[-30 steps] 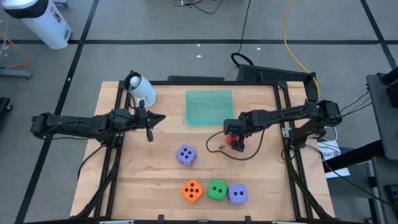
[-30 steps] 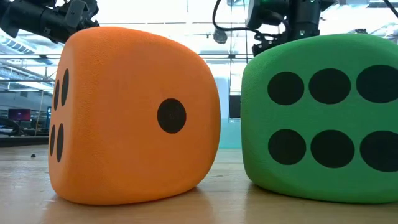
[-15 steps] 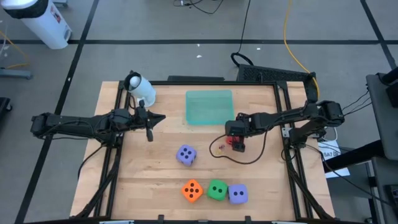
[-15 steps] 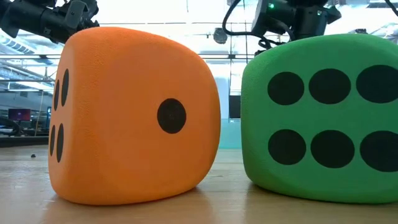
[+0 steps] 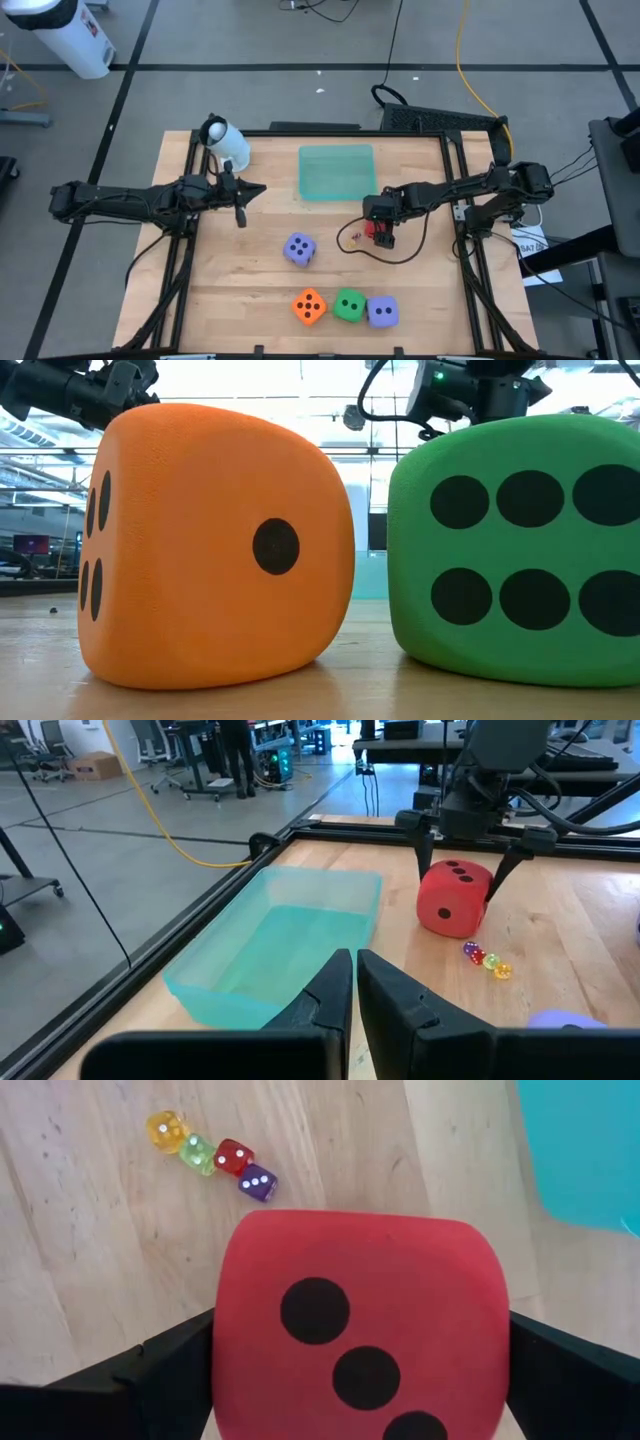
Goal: Pick & Place Dice
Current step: Put the large dark orange die into the bin
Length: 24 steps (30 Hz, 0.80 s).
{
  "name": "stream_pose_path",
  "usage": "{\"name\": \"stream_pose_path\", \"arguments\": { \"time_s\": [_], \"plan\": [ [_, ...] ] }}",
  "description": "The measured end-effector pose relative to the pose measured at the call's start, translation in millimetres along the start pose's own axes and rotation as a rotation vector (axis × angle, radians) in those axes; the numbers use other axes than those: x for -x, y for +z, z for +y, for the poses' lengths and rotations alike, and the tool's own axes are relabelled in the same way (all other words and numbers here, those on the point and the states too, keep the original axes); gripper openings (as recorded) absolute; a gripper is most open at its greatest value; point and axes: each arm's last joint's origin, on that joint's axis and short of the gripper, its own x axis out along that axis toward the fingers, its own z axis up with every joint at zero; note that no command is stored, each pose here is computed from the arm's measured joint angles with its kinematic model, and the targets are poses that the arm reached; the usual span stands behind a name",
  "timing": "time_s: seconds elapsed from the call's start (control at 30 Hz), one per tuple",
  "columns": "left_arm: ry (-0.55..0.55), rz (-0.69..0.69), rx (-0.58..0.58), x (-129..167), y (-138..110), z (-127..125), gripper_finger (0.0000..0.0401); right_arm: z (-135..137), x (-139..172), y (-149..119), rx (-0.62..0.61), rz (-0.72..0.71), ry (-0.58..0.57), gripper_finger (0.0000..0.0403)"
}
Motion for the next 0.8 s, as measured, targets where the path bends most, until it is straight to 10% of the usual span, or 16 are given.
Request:
{"name": "stream_pose_path", "arguments": {
  "time_s": [0.53, 0.8],
  "plan": [
    [0.000, -0.004, -0.003, 0.0, 0.4, 0.0, 0.0033, -1.6, 84.1, 16.4, 0.050, -0.382, 0.053, 0.0372],
    [-0.072, -0.008, 0.111, -0.7, 1.1, -2.3, 0.0033, -31.1, 102.3, 19.9, 0.039, -0.511, -0.100, 0.0372]
  ]
}}
